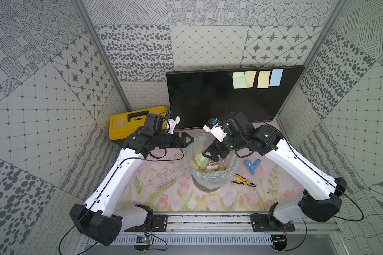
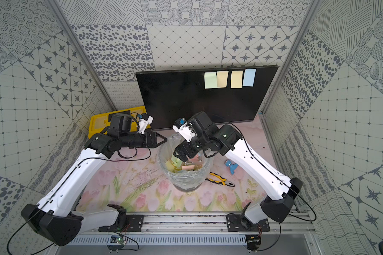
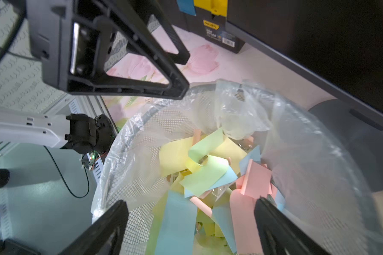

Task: Remove the sticky note from the monitor
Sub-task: Place the sticky note in the trash bin, then tear off the sticky note from the monitor.

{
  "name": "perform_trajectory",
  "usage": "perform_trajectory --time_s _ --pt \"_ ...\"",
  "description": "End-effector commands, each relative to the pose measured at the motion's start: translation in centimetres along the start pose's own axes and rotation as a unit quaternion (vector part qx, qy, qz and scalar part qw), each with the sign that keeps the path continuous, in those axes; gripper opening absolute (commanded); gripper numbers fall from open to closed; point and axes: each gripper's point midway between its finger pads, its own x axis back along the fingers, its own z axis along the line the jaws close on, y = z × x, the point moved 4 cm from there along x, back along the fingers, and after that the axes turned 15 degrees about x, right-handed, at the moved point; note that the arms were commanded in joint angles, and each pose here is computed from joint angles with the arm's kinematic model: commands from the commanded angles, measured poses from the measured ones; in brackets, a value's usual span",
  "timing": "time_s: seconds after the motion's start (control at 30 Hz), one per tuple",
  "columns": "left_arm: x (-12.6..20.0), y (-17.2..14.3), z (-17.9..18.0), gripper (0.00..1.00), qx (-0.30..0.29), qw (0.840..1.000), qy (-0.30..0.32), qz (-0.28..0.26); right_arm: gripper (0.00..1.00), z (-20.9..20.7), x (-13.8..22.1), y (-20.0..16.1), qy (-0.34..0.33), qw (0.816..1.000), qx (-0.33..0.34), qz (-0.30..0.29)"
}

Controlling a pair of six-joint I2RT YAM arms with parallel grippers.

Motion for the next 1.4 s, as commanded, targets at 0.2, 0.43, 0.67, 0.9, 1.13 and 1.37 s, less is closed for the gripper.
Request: perform_trajectory --time_s 0.2,0.43,0.67,0.9,1.13,1.37 --pt "4.0 6.9 -3.1 0.99 -0.097 0.969 0.002 -0.229 0.97 -4.4 8.9 3.1 -0.094 0.977 -0.075 -0.173" --pt "5.7 7.9 -4.5 0.99 -0.108 0.959 -0.005 -0.261 0.97 -7.1 12.5 0.1 -0.134 0.953 -0.149 -0.226" --pt "5.0 8.2 -3.8 0.99 -0.089 0.961 0.008 -0.262 0.97 -11.3 13.7 -5.0 -0.158 0.926 -0.244 -0.242" --pt "4.1 8.0 -3.0 0.99 -0.073 0.966 0.018 -0.246 0.97 -15.4 15.1 -9.2 -0.180 0.889 -0.310 -0.285" --pt "2.3 7.1 -2.5 0.98 -0.047 0.981 0.013 -0.187 0.97 -18.8 17.0 -11.4 -0.154 0.840 -0.360 -0.376" --pt "0.7 6.2 -1.6 0.92 -0.010 0.988 0.005 -0.155 0.97 -22.0 18.4 -13.0 -0.133 0.795 -0.395 -0.441"
